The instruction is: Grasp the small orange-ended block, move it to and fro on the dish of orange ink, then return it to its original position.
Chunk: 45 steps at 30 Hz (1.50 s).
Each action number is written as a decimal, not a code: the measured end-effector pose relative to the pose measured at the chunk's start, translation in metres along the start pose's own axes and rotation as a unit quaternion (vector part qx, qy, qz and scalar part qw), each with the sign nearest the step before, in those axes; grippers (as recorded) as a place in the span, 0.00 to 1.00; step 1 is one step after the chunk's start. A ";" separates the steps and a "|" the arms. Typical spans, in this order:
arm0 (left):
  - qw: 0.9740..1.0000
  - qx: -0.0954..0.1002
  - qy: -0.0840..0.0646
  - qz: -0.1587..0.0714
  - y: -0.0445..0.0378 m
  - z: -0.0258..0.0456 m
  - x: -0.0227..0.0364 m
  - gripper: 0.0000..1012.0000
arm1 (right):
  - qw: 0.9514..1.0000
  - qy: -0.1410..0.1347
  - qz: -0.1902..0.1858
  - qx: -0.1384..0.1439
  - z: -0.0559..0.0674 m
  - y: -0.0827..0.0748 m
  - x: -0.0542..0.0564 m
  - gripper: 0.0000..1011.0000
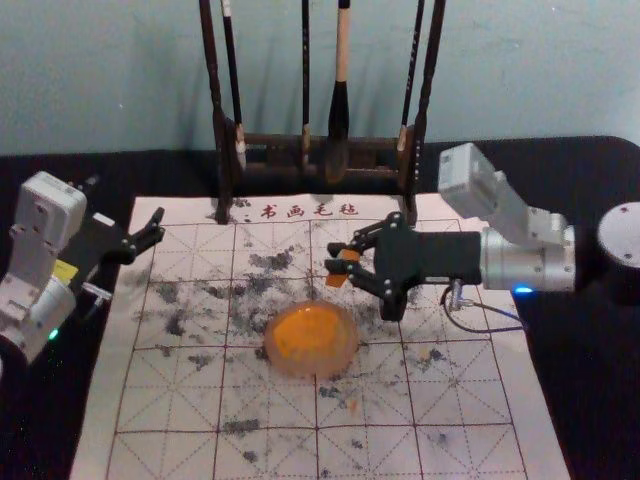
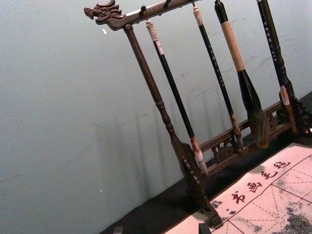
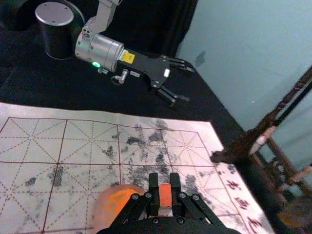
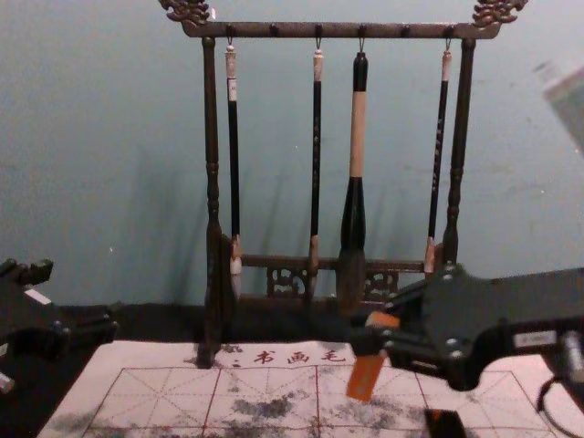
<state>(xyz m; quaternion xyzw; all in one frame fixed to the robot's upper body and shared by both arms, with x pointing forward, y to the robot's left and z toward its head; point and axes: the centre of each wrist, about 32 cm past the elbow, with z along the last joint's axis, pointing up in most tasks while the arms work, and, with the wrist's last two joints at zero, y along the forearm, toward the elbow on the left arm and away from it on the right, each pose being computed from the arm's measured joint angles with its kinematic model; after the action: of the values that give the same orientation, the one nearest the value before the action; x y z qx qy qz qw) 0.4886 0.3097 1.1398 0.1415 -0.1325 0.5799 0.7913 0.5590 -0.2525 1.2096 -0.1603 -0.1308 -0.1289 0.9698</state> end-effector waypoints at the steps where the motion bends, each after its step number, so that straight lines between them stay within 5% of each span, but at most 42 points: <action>1: 1.000 0.000 0.000 0.000 0.0000 0.0000 0.0000 0.99 | 1.000 -0.003 -0.004 0.000 0.002 -0.005 -0.001 0.13; 19: 1.000 0.000 0.000 0.000 0.0000 0.0000 0.0000 0.99 | 0.998 0.014 -0.060 -0.034 -0.011 -0.055 -0.009 0.13; 45: 1.000 0.000 0.000 0.000 0.0000 0.0000 0.0000 0.99 | 0.996 0.040 -0.059 -0.050 -0.030 -0.043 -0.008 0.13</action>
<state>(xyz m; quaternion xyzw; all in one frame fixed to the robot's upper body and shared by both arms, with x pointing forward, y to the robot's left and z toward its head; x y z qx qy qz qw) 0.4886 0.3096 1.1398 0.1415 -0.1325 0.5799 0.7913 0.5457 -0.3006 1.1923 -0.1947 -0.0941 -0.1987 0.9559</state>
